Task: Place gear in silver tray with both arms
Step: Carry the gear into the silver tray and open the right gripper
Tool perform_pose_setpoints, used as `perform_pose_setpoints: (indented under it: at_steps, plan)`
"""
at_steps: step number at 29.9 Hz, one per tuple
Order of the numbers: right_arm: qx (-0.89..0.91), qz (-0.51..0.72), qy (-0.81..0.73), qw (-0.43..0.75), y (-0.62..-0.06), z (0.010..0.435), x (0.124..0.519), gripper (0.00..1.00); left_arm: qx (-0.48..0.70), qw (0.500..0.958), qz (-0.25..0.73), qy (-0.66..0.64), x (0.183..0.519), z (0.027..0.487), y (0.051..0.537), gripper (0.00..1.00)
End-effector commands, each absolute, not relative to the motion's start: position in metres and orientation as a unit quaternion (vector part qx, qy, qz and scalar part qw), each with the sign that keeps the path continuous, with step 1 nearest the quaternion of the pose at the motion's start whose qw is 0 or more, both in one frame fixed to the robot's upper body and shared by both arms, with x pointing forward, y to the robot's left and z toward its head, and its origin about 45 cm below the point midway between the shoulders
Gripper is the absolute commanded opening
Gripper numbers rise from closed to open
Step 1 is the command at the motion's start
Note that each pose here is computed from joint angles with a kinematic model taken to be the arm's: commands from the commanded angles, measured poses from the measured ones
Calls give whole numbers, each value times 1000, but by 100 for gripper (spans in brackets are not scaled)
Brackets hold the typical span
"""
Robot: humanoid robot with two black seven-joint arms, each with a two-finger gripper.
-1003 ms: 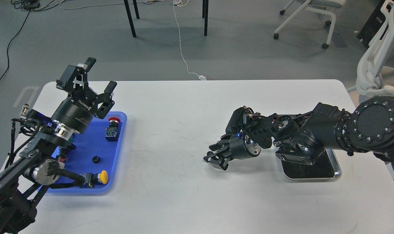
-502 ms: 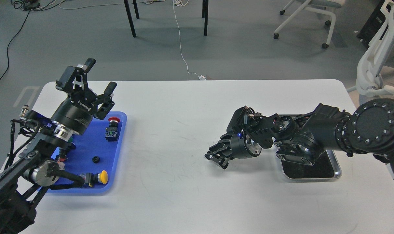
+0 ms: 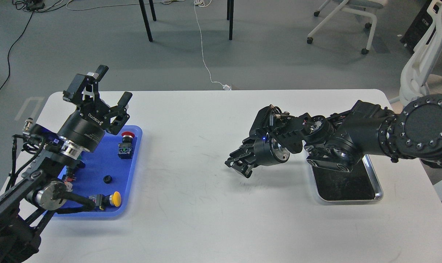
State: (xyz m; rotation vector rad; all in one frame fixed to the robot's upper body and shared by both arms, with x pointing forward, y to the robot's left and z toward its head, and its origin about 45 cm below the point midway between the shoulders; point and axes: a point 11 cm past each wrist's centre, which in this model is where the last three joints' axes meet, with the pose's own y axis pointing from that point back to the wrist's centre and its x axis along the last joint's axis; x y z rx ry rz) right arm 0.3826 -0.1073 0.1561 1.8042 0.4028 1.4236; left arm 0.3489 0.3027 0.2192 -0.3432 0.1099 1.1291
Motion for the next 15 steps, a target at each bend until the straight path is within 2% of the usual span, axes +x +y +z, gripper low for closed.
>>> perform_pose_setpoints:
  at_steps: [1, 8, 15]
  plan:
    - [700, 571, 172, 393, -107, 173, 385, 13, -164, 829, 532, 53, 349, 219, 302, 98]
    - [662, 547, 152, 489, -229, 194, 407, 14, -165, 830, 530, 54, 349, 219, 300, 98]
    - [660, 493, 104, 557, -327, 189, 398, 14, -166, 831, 529, 56, 349, 218, 298, 98]
